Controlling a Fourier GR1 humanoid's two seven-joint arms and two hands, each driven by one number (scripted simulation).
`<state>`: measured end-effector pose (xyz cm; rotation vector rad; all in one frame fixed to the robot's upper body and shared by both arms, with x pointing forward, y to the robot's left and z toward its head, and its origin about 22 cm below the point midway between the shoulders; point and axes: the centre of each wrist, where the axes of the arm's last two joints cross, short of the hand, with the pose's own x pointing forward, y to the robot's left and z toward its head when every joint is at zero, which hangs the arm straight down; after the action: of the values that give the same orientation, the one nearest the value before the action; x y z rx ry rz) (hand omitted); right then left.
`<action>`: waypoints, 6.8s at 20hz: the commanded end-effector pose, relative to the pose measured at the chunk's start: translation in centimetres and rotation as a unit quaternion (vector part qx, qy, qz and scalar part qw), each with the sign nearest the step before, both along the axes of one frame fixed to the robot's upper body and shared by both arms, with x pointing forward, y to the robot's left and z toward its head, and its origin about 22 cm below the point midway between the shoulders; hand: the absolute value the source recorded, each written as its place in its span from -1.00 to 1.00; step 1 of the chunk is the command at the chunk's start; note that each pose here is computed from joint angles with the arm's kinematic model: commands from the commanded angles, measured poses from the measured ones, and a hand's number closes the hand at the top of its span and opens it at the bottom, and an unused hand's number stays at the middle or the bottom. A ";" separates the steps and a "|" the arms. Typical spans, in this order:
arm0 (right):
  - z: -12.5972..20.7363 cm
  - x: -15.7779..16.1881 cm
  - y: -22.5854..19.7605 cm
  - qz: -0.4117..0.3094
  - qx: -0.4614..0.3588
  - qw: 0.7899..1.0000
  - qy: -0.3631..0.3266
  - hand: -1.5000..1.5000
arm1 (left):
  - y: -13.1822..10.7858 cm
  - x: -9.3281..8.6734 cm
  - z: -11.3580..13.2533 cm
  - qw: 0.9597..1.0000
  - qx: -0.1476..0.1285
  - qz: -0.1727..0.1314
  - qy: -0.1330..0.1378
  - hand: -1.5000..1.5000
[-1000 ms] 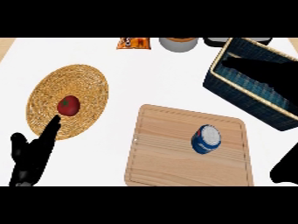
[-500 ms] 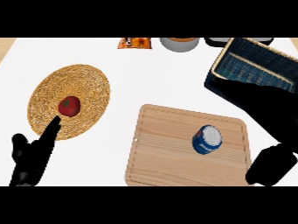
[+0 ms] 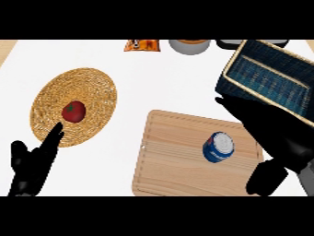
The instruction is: Pick the can from the cutting board and place it in the basket
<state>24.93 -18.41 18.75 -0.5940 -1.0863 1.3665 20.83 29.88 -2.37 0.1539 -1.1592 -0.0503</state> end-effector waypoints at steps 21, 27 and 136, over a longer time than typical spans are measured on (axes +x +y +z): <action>-7.4 2.2 2.3 -0.022 -0.046 0.998 0.034 -1.00 | 0.3 -1.8 -3.3 0.997 -0.013 0.009 0.071 0.00; -7.6 2.3 0.5 -0.024 -0.046 0.998 0.035 -1.00 | 0.2 -2.1 -4.4 0.997 -0.001 0.021 0.072 0.00; 4.8 13.4 -11.2 -0.603 0.102 0.691 -0.386 -1.00 | 0.4 -1.2 -2.7 0.997 0.007 0.016 0.072 0.00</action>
<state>39.60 -29.02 23.93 -1.4153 -1.0497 -0.2422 20.56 29.72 -2.54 0.1724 -1.1404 -0.0509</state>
